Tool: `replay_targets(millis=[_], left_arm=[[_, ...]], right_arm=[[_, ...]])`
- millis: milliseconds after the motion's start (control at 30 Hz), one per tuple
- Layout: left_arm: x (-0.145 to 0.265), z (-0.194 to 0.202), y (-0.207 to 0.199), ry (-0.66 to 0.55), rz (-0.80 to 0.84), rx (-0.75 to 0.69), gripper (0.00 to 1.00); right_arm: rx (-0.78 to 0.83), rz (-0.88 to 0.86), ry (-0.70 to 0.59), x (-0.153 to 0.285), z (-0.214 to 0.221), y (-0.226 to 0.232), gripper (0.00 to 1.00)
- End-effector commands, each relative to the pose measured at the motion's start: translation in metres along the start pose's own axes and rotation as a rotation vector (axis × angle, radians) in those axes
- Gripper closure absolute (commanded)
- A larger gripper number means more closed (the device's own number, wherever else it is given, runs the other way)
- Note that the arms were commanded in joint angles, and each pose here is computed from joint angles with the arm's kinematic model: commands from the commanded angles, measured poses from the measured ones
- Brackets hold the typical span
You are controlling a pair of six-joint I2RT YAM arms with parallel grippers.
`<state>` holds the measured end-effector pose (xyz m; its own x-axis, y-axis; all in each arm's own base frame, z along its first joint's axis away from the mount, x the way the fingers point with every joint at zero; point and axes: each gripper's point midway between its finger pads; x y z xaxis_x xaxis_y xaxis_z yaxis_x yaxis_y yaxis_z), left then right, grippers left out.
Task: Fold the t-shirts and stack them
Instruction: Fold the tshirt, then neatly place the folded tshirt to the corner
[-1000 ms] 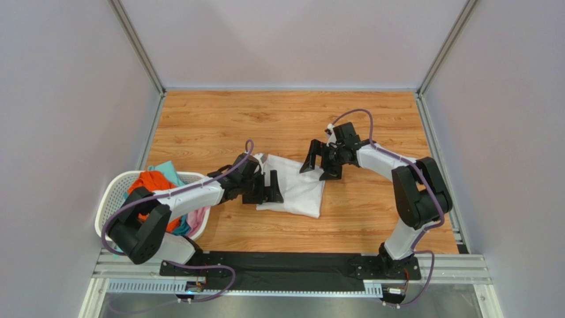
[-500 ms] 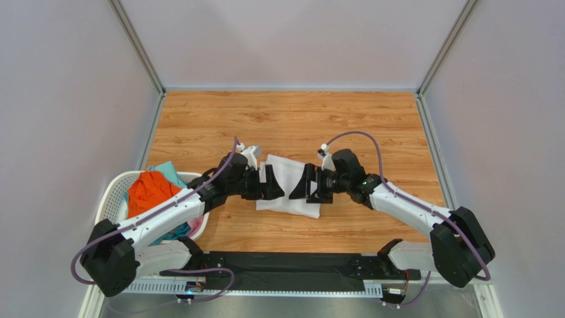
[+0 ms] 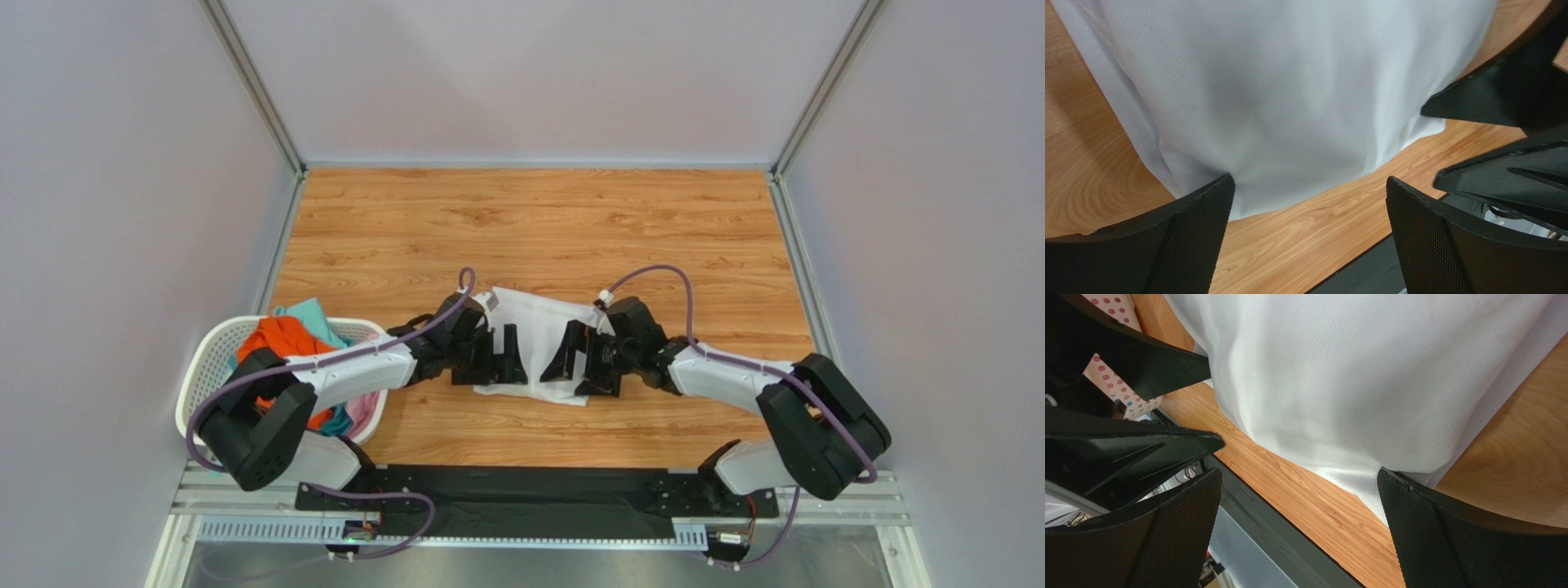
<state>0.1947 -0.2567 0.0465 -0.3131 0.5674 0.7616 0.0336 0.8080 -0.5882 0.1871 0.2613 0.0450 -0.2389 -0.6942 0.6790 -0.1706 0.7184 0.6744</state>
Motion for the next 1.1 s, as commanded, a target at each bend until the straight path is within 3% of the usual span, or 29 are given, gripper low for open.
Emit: replay_targets(millis=[0, 133, 333, 633, 800, 933, 1067], left_arm=[[-0.009, 0.004, 0.016, 0.001, -0.055, 0.009, 0.0], [-0.012, 0.015, 0.036, 0.027, -0.119, 0.02, 0.0], [0.002, 0.018, 0.033, 0.012, -0.099, 0.027, 0.0], [0.09, -0.018, -0.001, -0.208, -0.055, -0.024, 0.0], [0.142, -0.036, 0.035, -0.403, -0.259, 0.091, 0.0], [0.173, -0.027, 0.067, -0.451, -0.413, 0.163, 0.0], [0.183, -0.023, 0.078, -0.476, -0.449, 0.195, 0.0]], right_arm=[[-0.007, 0.148, 0.011, -0.004, 0.015, -0.04, 0.0], [0.016, 0.203, 0.023, 0.004, 0.02, -0.048, 0.0], [0.086, 0.21, 0.003, 0.021, 0.009, -0.036, 0.0], [0.264, 0.23, -0.128, 0.081, -0.031, 0.007, 0.0], [0.296, 0.289, -0.198, 0.105, -0.045, 0.012, 0.0], [0.286, 0.36, -0.205, 0.106, -0.049, 0.0, 0.0], [0.272, 0.433, -0.202, 0.097, -0.06, -0.011, 0.0]])
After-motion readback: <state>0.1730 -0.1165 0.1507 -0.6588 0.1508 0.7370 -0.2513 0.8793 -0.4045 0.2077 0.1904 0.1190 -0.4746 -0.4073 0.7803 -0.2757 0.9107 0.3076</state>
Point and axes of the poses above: each gripper's point midway between its finger pads, its own x axis back along the fingers, its own y axis along the line the jaws close on, z = x × y, and after that the axes turned 10 degrees about x, right-handed
